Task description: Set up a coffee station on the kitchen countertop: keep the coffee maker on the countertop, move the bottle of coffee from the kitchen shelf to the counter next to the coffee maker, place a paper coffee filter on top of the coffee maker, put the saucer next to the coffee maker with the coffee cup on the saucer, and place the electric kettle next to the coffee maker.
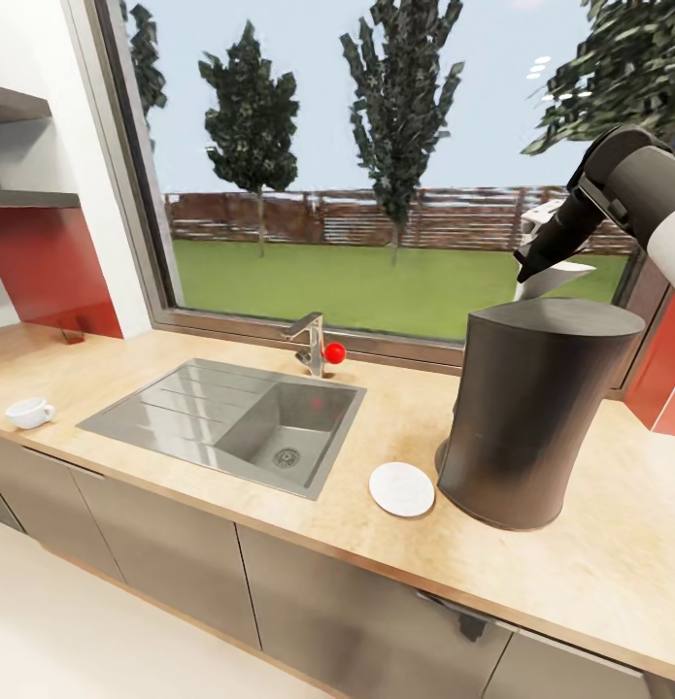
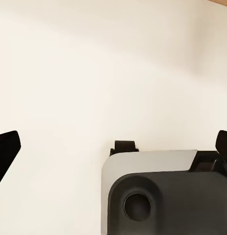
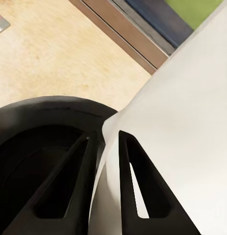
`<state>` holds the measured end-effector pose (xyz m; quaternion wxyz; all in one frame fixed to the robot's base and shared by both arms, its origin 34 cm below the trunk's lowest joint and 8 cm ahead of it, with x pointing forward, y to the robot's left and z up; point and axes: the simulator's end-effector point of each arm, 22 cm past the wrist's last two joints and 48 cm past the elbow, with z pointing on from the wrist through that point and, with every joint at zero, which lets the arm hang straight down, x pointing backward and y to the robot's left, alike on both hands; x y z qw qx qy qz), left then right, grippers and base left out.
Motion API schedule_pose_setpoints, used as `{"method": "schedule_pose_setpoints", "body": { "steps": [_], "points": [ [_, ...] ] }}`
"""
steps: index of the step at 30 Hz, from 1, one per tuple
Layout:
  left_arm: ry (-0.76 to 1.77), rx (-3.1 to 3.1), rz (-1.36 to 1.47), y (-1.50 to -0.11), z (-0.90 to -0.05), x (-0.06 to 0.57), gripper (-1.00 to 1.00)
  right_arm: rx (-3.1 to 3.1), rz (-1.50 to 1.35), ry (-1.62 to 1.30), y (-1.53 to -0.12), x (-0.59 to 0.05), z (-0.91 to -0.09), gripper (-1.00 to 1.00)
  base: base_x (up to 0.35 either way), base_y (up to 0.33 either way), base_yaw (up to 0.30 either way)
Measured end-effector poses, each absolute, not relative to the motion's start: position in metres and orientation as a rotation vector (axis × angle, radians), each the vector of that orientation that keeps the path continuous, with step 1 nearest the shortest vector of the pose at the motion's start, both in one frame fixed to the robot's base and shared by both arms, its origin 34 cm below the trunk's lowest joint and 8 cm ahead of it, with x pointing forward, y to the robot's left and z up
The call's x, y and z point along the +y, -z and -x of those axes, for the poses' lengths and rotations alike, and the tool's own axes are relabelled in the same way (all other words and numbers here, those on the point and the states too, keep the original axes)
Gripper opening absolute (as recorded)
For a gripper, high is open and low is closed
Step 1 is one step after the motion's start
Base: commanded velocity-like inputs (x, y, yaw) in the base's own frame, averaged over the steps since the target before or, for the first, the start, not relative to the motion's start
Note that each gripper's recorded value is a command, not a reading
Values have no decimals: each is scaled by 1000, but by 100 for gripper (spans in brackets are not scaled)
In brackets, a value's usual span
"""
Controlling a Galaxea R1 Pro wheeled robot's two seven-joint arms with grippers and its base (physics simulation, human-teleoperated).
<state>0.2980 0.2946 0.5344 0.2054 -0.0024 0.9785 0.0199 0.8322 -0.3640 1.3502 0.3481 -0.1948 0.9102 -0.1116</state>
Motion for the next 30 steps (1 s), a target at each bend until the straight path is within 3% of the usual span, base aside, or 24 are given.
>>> {"method": "schedule_pose_setpoints", "body": {
  "steps": [10,11,30],
  "points": [
    [-55,2727,7,-534,-298,295,100,2360,505,289,-1350,-364,-832,-100,0,0,0],
    [-55,2727,7,-534,-298,295,100,2360,505,289,-1350,-364,-832,100,0,0,0],
    [-55,2726,6,-535,-299,295,100,2359,505,293,-1350,-364,-832,100,0,0,0]
  ]
}}
